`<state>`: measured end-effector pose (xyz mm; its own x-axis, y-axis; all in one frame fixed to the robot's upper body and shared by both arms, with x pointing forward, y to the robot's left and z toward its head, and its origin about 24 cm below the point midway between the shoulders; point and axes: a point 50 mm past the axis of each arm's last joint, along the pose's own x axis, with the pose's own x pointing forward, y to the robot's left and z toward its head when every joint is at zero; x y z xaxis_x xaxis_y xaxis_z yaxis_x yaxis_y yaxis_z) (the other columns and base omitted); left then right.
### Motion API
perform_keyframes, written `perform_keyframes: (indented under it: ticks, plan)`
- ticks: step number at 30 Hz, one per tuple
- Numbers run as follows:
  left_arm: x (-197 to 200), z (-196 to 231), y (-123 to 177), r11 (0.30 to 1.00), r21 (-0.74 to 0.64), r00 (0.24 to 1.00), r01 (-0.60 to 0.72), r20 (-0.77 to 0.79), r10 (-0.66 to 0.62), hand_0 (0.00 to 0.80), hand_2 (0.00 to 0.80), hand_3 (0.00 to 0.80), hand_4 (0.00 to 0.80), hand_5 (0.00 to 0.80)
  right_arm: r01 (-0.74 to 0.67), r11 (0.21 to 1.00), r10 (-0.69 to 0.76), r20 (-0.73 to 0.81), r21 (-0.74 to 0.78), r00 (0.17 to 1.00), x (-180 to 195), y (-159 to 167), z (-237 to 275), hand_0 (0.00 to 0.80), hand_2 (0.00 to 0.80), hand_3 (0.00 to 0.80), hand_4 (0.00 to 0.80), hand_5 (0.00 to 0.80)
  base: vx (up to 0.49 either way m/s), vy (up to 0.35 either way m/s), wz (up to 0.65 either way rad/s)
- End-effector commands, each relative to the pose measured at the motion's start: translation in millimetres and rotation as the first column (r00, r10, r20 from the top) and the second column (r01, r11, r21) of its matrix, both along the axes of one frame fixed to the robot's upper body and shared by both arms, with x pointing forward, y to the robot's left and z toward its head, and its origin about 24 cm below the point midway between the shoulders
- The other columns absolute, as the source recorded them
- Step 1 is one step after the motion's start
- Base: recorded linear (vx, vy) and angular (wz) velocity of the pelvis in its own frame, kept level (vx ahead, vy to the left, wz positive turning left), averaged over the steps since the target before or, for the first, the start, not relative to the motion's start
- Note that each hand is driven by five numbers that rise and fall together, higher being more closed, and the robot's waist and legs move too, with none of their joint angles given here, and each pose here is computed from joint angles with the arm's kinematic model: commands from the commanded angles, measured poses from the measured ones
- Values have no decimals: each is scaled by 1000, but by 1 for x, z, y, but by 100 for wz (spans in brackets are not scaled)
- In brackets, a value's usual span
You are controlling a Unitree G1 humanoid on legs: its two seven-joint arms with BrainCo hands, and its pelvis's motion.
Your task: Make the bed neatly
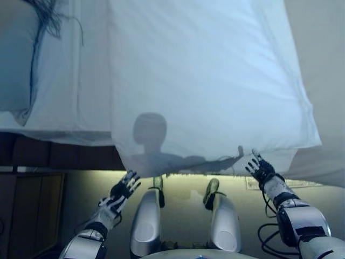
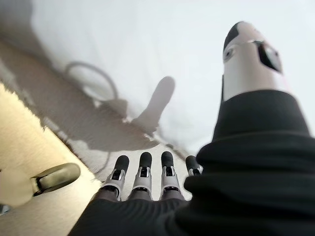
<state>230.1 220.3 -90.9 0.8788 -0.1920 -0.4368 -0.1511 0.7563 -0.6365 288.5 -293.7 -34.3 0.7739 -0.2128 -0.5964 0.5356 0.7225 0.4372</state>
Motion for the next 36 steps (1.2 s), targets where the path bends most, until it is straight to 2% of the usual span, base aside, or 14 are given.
perform_keyframes:
  ticks: [1, 7, 15, 17, 26, 36]
  plan:
    - [12, 14, 10, 999, 12, 995, -32, 96, 30, 0, 0, 0, 0, 0, 43, 999, -43, -12, -20, 999, 1, -22, 15, 0, 0, 0, 0, 0, -87, -8, 1]
    - [25, 27, 8, 999, -2, 988, -35, 152, 35, 0, 0, 0, 0, 0, 95, 995, -96, -36, -32, 995, 5, -33, 26, 0, 0, 0, 0, 0, -91, -27, 5]
    - [32, 36, 4, 999, -23, 979, -41, 197, 45, 0, 0, 0, 0, 0, 78, 996, -72, 144, -39, 987, 30, -38, 63, 0, 0, 0, 0, 0, -55, 7, 1]
    - [35, 41, 2, 999, -32, 974, -41, 221, 47, 0, 0, 0, 0, 0, 83, 996, -74, 228, -28, 971, 39, -40, 79, 0, 0, 0, 0, 0, -42, 10, 0]
    - [33, 41, -5, 996, -63, 969, -65, 236, 78, 0, 0, 0, 0, 0, 31, 994, 14, 410, -103, 912, 63, -47, 138, 0, 0, 0, 0, 0, -11, 15, 1]
    - [1, 20, 1, 993, -76, 976, -91, 193, 104, 0, 0, 0, 0, 0, 4, 972, 142, 596, -236, 791, 81, -53, 223, 0, 0, 0, 0, 0, 5, 16, 1]
